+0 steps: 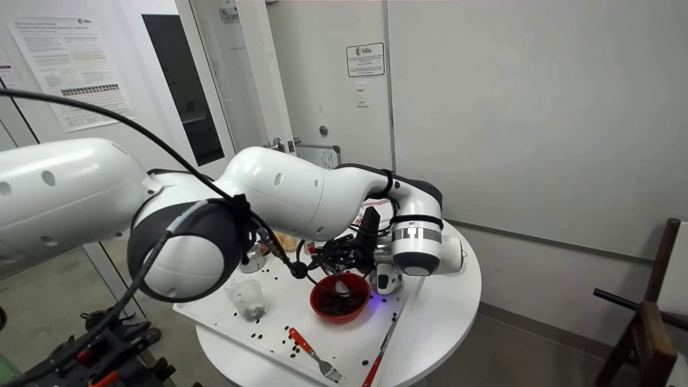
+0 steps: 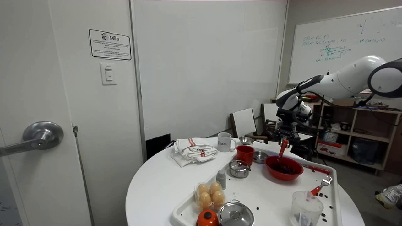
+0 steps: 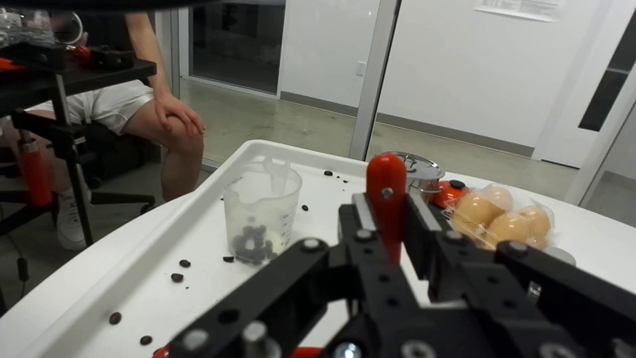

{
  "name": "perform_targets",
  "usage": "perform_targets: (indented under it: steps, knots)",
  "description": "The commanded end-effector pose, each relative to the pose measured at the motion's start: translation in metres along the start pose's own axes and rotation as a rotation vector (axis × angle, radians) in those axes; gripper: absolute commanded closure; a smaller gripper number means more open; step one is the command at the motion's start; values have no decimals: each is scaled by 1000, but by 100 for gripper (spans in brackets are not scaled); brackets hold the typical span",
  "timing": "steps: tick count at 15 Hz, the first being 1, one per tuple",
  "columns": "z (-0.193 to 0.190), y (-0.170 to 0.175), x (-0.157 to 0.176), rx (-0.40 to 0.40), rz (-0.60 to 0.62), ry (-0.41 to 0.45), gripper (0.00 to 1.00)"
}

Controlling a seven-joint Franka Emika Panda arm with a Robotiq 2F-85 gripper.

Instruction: Pick the spoon and mix the contents of the bowl

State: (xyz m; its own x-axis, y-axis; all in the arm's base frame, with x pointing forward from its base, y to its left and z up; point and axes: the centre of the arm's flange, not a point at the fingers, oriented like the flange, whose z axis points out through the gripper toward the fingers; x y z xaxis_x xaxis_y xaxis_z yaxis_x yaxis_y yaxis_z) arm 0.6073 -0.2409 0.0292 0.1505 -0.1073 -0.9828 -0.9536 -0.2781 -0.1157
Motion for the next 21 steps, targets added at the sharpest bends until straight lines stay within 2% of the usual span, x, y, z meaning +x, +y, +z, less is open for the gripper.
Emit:
perform_targets:
  steps: [1, 4, 7, 10, 15, 21]
  knots:
    - [-20, -65, 38, -71, -9, -13, 93]
    - [1, -72, 41, -131, -19, -28, 93]
    - [14, -59, 42, -177, -21, -37, 93]
    - [13, -36, 51, -183, -11, -60, 93]
    - [-8, -2, 67, -119, 22, -98, 93]
    - [-42, 11, 67, -12, 38, -102, 93]
